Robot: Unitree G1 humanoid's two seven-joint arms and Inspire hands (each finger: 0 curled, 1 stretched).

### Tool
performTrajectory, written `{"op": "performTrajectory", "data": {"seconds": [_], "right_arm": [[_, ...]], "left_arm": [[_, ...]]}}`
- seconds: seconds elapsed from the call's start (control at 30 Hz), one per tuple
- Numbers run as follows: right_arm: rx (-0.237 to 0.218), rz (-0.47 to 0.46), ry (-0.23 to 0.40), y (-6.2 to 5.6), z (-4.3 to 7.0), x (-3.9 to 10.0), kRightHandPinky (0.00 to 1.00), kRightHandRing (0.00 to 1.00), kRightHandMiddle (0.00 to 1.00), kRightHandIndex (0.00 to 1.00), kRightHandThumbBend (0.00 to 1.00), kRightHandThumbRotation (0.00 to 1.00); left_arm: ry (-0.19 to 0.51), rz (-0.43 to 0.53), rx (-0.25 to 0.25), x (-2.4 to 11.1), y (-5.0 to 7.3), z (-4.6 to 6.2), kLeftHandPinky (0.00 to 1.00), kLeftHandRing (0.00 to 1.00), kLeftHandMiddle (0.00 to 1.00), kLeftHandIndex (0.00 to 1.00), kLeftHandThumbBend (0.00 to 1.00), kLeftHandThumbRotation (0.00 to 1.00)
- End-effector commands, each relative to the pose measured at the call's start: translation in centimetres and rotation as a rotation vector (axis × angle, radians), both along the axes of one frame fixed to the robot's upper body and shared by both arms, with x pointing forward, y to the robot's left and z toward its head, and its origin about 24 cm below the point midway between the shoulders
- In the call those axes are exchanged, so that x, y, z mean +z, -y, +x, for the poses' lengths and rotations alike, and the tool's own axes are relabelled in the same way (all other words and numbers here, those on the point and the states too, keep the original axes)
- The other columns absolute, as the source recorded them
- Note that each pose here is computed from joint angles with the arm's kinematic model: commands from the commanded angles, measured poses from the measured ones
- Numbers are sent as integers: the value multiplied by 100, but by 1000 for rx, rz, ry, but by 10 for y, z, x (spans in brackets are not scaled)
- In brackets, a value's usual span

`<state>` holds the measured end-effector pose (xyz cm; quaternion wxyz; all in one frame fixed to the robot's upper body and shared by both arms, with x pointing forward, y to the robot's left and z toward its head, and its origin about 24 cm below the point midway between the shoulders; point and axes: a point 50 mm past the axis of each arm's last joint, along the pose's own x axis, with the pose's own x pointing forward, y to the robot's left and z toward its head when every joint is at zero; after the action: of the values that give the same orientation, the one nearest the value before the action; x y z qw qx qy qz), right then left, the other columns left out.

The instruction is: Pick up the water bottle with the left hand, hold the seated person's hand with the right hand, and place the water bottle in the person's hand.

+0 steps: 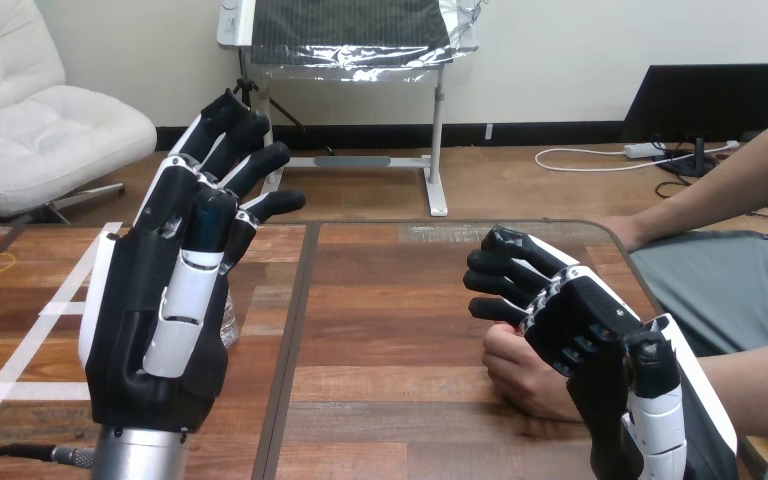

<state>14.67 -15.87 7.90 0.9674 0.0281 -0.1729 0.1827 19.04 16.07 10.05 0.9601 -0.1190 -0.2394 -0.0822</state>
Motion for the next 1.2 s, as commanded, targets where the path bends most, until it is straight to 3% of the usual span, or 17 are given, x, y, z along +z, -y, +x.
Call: {"op": "performTrajectory", "data": {"seconds": [0.0, 0.33, 0.63, 0.77, 0.83, 0.9, 0.93, 1.0, 1.17], "right_arm": [[6, -1, 101, 0, 8, 18, 79, 83, 83, 84, 73, 100], [3, -12, 99, 0, 7, 19, 79, 83, 83, 84, 72, 100], [3, -22, 98, -1, 8, 19, 78, 83, 82, 84, 71, 100], [3, -22, 99, -1, 8, 19, 78, 83, 82, 84, 70, 100], [4, -22, 97, -1, 8, 19, 78, 83, 82, 84, 70, 100], [4, -21, 95, -1, 8, 19, 78, 83, 82, 84, 70, 100], [5, -20, 94, -1, 8, 19, 78, 83, 82, 84, 70, 100], [5, -18, 93, -1, 8, 19, 78, 83, 82, 84, 70, 100], [1, -26, 97, -1, 8, 19, 78, 83, 82, 83, 70, 100]], "left_arm": [[36, -4, -2, 7, 3, 1, 66, 82, 86, 85, 57, 63], [29, 18, 22, 6, 2, 1, 61, 79, 83, 83, 61, 58], [26, -2, 19, 6, 2, 1, 54, 73, 75, 76, 61, 42], [27, 39, 49, 6, 2, 1, 51, 71, 73, 74, 70, 36], [29, 76, 72, 6, 1, 1, 50, 71, 74, 74, 75, 35], [31, 106, 89, 6, 1, 1, 51, 74, 77, 76, 87, 35], [29, 114, 91, 6, 1, 1, 51, 74, 77, 76, 87, 35], [26, 116, 90, 5, 1, 1, 58, 81, 84, 82, 94, 33], [16, 168, 130, 6, 1, 0, 79, 92, 93, 91, 98, 33]]}}
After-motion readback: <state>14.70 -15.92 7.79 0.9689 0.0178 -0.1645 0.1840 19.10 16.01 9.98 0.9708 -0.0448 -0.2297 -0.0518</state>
